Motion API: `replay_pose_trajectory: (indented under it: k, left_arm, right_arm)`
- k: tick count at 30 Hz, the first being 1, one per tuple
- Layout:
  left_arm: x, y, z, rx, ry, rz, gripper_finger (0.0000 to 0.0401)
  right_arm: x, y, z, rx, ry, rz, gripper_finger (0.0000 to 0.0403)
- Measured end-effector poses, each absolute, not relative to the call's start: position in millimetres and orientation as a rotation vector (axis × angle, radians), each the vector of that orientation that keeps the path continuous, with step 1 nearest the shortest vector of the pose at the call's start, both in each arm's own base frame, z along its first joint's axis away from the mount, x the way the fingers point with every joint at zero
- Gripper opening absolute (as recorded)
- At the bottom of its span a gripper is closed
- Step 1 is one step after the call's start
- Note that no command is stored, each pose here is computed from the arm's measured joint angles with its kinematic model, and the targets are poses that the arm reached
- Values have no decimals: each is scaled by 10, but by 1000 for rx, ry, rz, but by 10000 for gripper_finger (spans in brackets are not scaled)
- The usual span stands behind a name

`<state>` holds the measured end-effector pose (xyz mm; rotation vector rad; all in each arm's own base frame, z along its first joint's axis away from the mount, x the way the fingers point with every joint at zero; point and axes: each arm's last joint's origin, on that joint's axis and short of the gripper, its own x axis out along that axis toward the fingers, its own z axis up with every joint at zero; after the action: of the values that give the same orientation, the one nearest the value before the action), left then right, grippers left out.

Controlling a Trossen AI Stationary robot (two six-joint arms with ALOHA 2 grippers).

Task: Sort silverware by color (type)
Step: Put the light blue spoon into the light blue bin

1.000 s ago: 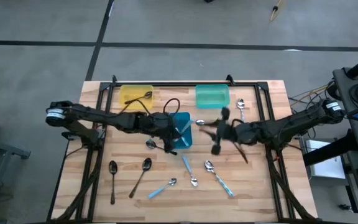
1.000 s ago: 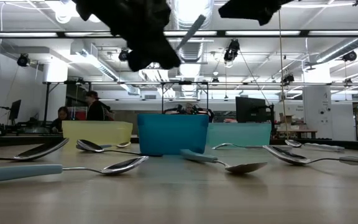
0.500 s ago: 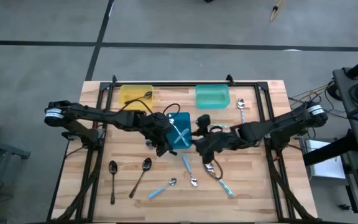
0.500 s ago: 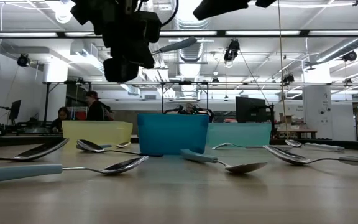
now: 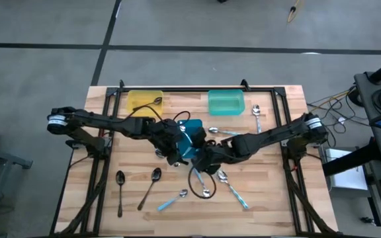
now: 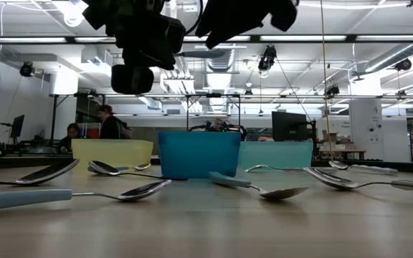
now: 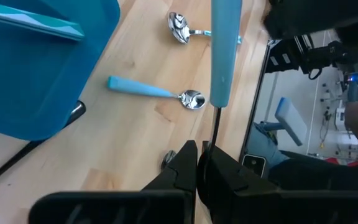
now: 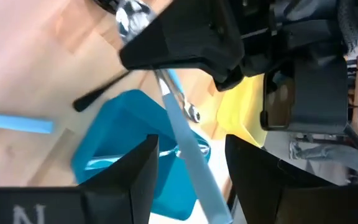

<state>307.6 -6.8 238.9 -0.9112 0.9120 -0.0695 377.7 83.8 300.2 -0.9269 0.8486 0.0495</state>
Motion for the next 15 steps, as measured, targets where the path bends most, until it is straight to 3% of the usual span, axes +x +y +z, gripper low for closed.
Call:
replay_pose_trajectory:
  k: [15]
  left_arm:
    - [3075,-71,2392,-941,915,-59,0]
  right_arm:
    - [3880,645,2898,-1025,908,60,155]
